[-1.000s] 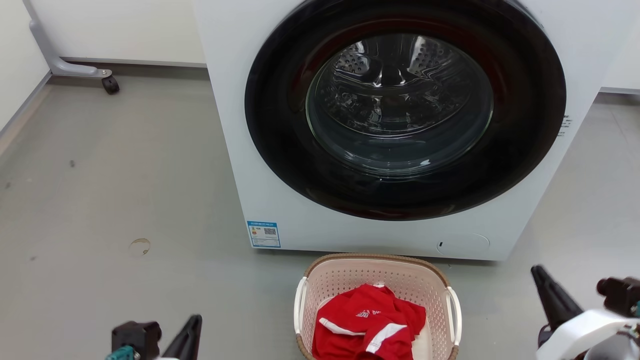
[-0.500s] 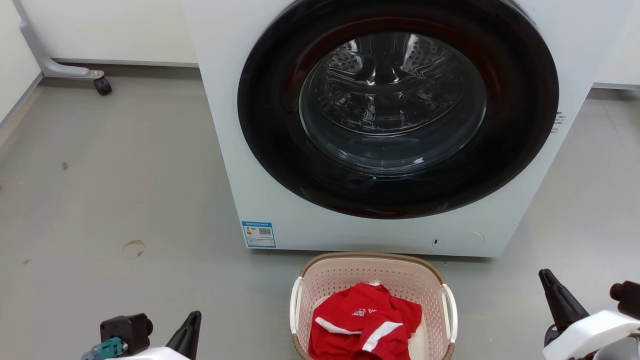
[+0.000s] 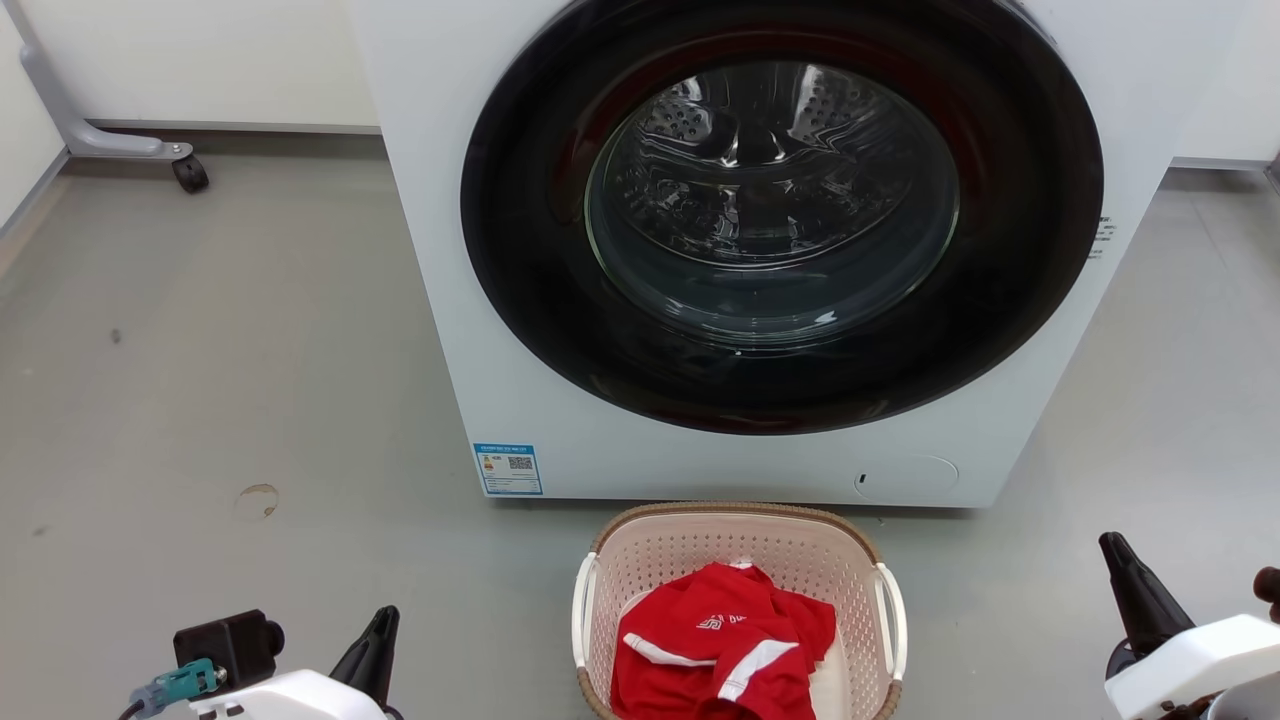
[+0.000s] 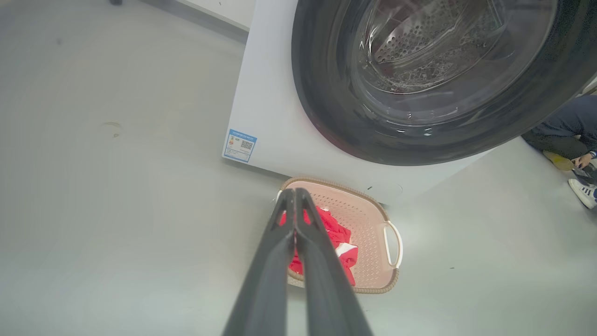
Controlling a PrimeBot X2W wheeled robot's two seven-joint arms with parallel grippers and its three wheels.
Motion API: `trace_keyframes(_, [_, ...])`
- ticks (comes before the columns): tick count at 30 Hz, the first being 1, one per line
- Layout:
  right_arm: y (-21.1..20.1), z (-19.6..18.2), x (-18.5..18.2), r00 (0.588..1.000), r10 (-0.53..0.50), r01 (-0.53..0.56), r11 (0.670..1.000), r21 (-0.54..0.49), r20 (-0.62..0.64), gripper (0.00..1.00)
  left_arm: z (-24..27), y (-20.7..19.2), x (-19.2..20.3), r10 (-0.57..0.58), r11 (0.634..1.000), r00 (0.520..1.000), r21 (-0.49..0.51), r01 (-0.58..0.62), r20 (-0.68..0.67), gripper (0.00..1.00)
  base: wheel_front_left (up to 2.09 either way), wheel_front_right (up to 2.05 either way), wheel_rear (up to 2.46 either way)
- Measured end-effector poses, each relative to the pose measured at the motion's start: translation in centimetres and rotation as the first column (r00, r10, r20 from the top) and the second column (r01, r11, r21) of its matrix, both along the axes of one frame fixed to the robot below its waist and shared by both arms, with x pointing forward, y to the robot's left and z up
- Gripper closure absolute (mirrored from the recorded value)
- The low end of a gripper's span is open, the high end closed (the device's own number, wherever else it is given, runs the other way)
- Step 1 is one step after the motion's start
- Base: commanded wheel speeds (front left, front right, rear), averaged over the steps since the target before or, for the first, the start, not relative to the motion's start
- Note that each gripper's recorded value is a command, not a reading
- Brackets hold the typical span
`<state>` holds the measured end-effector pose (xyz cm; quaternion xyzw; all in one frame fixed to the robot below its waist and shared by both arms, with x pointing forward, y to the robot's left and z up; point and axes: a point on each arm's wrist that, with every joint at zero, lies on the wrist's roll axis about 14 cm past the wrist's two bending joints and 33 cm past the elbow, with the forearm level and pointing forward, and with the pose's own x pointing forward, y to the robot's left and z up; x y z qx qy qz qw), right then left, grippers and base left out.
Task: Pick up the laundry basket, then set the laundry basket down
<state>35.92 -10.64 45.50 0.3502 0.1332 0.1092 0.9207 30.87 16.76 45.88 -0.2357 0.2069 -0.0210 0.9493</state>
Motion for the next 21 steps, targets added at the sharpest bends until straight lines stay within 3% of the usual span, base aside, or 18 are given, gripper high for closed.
trace_keyframes(21, [-1.9,0.5,0.7,0.994,-0.098,0.104,0.98,0.171,-0.041,1.0,0.3,-0.1,1.8,0.06,0.975,0.998,-0.212,-0.059,-0.004,1.0,0.0,0.0,0.0])
